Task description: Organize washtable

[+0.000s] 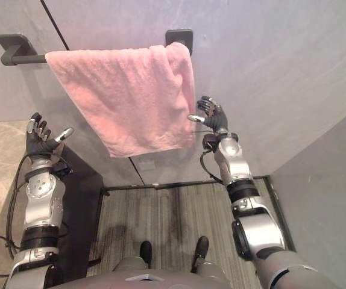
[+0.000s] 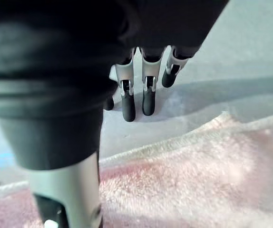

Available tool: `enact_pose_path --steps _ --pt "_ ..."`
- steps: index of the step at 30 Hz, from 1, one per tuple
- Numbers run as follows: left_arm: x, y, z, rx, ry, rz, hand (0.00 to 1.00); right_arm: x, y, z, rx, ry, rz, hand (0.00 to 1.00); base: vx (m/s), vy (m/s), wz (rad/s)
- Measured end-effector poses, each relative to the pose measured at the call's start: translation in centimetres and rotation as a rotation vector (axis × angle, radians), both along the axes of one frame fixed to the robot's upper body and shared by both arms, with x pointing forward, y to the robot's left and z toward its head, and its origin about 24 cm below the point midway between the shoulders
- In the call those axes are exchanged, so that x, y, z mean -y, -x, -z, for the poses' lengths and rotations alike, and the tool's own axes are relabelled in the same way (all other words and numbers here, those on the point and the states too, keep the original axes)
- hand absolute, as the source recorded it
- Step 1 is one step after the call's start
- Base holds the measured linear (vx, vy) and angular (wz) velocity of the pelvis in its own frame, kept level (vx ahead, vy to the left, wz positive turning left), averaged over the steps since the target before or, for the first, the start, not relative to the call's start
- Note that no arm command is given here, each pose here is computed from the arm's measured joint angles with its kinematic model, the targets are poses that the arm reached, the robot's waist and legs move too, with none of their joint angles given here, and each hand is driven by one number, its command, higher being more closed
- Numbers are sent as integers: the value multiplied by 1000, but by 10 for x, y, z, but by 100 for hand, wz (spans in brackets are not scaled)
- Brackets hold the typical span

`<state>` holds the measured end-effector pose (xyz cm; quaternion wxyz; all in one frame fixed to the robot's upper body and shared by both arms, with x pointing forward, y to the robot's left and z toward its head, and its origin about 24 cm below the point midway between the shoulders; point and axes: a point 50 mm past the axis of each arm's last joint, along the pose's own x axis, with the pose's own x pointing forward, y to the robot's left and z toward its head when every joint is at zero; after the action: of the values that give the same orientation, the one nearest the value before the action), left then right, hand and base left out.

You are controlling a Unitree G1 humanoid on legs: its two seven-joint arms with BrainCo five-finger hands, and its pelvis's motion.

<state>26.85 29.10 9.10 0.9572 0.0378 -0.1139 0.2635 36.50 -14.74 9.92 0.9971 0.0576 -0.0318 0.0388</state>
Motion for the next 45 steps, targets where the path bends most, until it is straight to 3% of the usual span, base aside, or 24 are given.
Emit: enact_pose_path --steps 5,11,15,21,25,33,45 --pt "8 24 -1 47 10 5 0 10 27 9 44 -13 18 0 0 0 0" --pt "36 63 11 55 60 80 0 19 63 30 33 22 39 0 27 -4 2" --pt "69 70 9 88 102 256 0 2 80 34 45 34 -59 0 24 1 -2" --pt "101 75 8 133 235 498 0 -48 98 28 116 17 -361 0 5 1 -2" --pt "110 74 8 160 329 594 0 -74 109 32 79 -100 -548 0 0 0 0" --pt "112 63 -4 219 365 674 0 -118 103 12 115 -107 -802 0 0 0 0" --pt "114 -1 -9 269 535 620 0 -148 64 3 47 -66 -770 0 -7 -1 2"
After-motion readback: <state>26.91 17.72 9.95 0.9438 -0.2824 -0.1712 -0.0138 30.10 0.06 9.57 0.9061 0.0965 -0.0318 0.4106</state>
